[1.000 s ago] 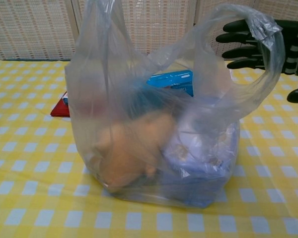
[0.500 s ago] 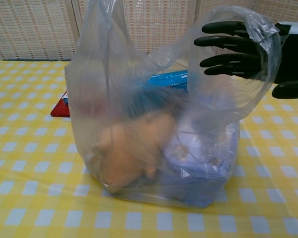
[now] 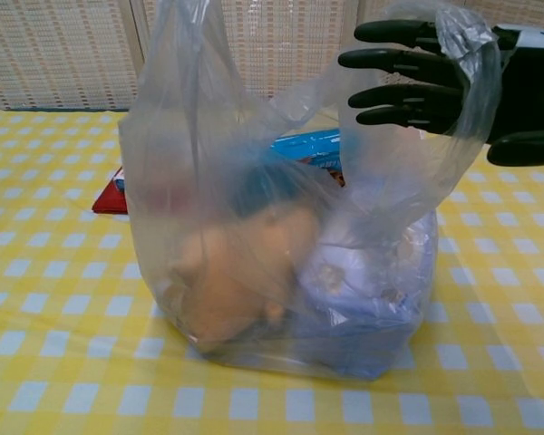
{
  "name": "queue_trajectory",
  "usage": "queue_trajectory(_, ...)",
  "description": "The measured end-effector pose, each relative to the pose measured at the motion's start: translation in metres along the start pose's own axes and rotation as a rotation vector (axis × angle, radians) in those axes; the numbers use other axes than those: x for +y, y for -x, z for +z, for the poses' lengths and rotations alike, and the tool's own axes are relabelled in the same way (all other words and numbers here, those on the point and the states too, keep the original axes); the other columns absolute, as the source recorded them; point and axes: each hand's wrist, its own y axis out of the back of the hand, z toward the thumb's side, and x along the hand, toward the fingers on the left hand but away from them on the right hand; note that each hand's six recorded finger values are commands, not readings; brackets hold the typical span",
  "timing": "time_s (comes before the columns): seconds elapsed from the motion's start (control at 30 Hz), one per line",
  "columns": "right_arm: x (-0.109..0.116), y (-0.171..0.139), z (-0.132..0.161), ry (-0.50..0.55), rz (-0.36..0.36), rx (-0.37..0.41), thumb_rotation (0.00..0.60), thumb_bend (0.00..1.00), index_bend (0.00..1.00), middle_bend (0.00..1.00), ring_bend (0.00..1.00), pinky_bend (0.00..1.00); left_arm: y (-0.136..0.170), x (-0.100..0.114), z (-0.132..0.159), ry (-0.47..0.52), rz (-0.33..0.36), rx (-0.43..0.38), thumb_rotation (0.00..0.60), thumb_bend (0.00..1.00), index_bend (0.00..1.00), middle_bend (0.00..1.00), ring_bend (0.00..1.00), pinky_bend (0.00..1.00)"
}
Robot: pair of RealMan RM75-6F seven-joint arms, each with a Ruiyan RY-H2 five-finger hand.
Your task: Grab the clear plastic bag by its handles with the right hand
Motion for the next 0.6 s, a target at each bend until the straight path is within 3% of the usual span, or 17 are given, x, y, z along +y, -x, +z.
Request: queue_trajectory(0.6, -0.005, 0.035, -0.006, 0.299, 0.083, 0.054, 0.6, 0.19, 0.0, 0.0, 0.07, 0.0, 0.005, 0.005, -0.004, 0.018, 0.006, 0.004, 0.6, 0.32, 0.0, 0.03, 0.02, 0.05)
